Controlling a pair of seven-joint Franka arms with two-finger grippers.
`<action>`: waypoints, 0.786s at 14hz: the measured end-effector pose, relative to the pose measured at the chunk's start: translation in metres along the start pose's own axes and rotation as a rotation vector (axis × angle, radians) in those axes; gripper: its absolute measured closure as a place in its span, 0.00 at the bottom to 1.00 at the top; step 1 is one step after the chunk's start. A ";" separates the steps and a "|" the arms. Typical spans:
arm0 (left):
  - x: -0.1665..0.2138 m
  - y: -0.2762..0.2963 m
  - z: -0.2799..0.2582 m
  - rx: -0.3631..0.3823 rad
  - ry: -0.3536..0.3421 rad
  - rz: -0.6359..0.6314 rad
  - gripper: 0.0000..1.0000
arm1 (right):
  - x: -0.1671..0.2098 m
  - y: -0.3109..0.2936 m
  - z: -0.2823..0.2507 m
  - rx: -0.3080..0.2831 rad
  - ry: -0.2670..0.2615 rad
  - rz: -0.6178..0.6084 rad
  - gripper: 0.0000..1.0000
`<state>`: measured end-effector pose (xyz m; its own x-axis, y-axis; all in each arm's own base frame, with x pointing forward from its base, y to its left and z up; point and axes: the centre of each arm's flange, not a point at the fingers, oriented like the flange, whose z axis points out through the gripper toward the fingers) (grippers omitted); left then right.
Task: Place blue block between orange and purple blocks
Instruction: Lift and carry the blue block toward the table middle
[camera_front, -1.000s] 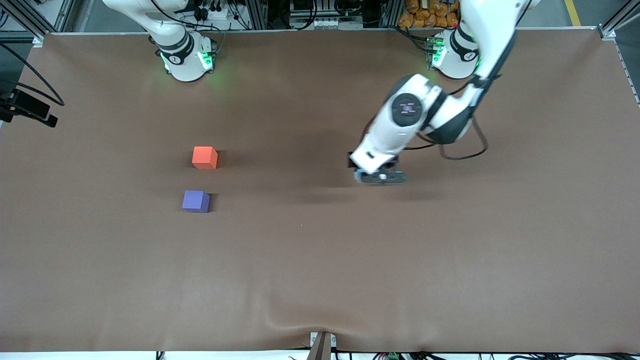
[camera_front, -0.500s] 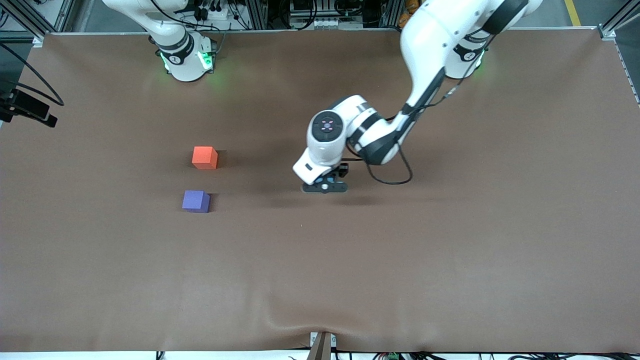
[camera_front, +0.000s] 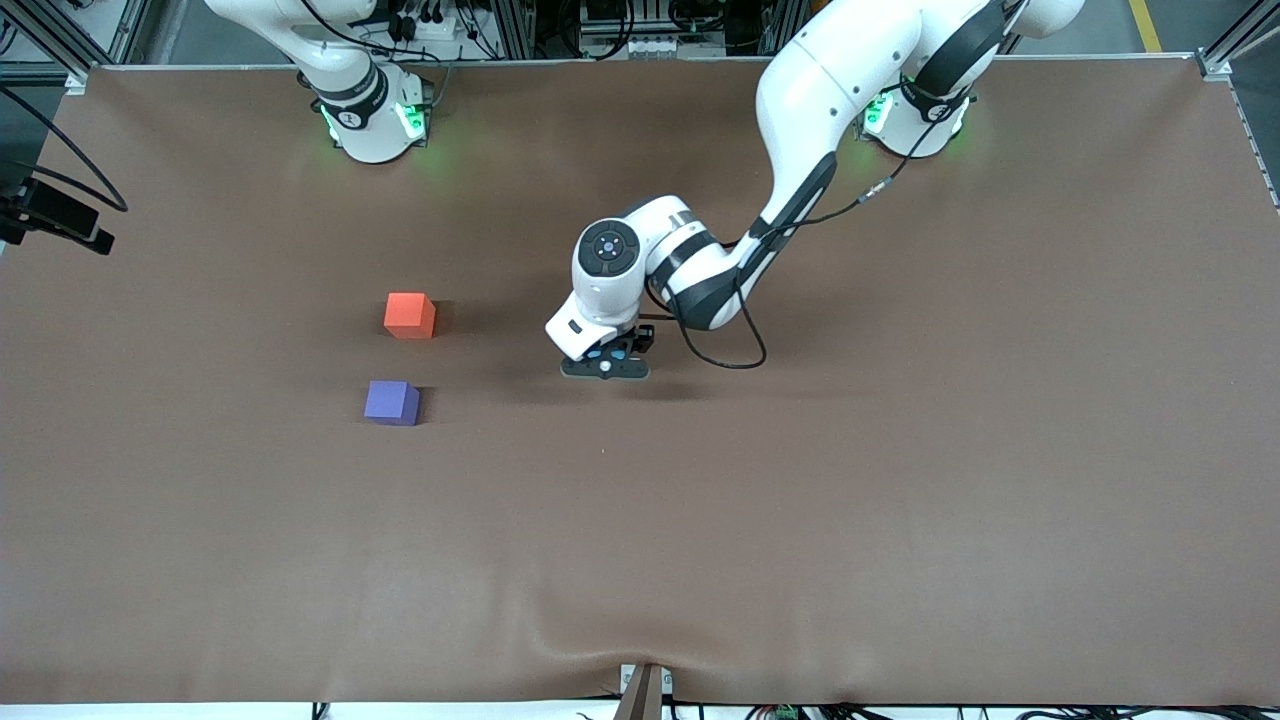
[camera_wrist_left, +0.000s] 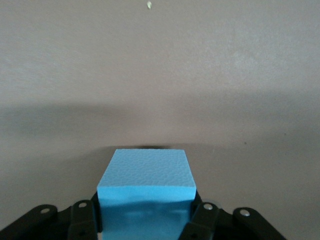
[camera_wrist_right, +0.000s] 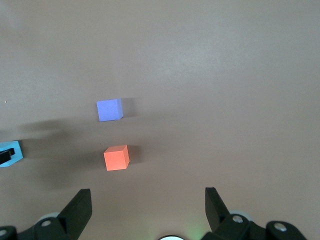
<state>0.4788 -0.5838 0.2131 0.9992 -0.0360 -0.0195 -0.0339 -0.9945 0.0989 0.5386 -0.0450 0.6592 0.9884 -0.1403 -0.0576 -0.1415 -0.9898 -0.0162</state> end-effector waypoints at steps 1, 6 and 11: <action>0.001 -0.001 0.007 0.002 -0.002 -0.003 0.36 | 0.000 0.000 0.000 0.000 0.000 0.000 0.00; 0.010 0.000 -0.001 -0.013 0.019 -0.048 0.00 | 0.000 0.000 0.000 0.000 0.000 0.000 0.00; 0.034 -0.013 -0.106 -0.001 0.056 -0.124 0.00 | 0.000 -0.003 0.001 0.000 -0.005 -0.007 0.00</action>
<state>0.5153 -0.5619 0.3163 0.9953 0.0933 0.0242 0.0904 -0.9909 0.0999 0.5387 -0.0415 0.6579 0.9892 -0.1329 -0.0622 -0.1341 -0.9908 -0.0166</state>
